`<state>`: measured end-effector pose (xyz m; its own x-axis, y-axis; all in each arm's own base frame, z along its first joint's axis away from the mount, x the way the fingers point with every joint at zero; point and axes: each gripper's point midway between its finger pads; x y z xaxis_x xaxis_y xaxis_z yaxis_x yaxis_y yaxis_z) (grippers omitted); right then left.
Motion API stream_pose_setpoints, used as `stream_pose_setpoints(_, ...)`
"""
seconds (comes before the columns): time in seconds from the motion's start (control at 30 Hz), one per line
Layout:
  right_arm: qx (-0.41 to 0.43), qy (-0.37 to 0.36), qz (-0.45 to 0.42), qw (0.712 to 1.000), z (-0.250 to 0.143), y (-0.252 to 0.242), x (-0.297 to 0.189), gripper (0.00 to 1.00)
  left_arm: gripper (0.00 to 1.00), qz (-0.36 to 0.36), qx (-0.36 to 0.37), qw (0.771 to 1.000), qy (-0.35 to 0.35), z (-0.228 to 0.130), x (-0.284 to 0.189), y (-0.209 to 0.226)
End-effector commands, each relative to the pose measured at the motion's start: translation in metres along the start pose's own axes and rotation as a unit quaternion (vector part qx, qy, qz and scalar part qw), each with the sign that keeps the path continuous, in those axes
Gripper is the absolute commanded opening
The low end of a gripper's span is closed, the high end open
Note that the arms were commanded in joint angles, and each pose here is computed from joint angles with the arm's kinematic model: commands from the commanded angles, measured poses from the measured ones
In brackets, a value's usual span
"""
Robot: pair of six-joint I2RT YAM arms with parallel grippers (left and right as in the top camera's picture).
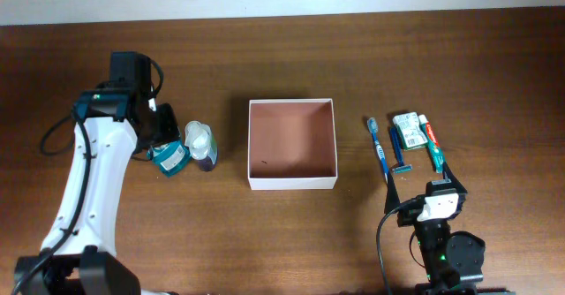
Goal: Pack container
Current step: 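Lift the mouthwash bottle and carry it over the pink box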
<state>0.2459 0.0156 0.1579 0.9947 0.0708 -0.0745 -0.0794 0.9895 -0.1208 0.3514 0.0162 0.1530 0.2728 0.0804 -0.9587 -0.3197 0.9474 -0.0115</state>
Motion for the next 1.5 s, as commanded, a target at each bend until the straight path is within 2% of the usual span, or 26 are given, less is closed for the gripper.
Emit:
stream_pose_setpoints(0.0,0.001,-0.001,-0.001,1.000,-0.001,-0.001,0.000,0.98,0.56,-0.002,0.018,1.000,0.009,0.003,0.007,-0.002)
stream_pose_setpoints(0.07,0.001,-0.001,-0.001,1.000,-0.001,-0.001,0.000,0.98,0.55,-0.001,0.019,1.000,0.015,0.002,0.011,-0.002)
stream_pose_setpoints(0.17,0.001,-0.001,-0.001,1.000,-0.001,-0.001,0.000,0.99,0.42,0.000,0.019,1.000,0.018,0.001,0.012,-0.002)
stream_pose_setpoints(0.47,0.001,-0.001,-0.001,1.000,-0.001,-0.001,0.000,0.98,0.40,0.015,0.016,1.000,0.014,0.003,0.012,0.005)
stream_pose_setpoints(0.67,0.001,-0.001,-0.001,1.000,-0.001,-0.001,0.000,0.98,0.31,0.021,0.012,1.000,0.014,0.004,0.012,0.010)
stream_pose_setpoints(1.03,0.001,-0.001,-0.001,1.000,-0.001,-0.001,0.000,0.98,0.26,0.028,-0.022,0.999,0.007,0.010,0.004,0.034)
stream_pose_setpoints(1.2,0.001,-0.001,-0.001,1.000,-0.001,-0.001,0.000,0.98,0.27,0.019,-0.030,0.999,-0.037,0.025,-0.029,0.036)
stream_pose_setpoints(1.47,0.001,-0.001,-0.001,1.000,-0.001,-0.001,0.000,0.98,0.25,-0.008,-0.032,0.990,-0.139,0.049,-0.125,0.035)
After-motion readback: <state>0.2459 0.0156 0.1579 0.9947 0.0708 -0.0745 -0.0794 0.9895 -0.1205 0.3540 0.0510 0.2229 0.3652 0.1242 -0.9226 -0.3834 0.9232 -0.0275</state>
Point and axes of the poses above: each gripper's point midway between its finger pads, its own x axis out along the fingers, its own y axis along the line the jaws close on, z = x × y, and after that the axes turned 1 degree about -x, right-handed
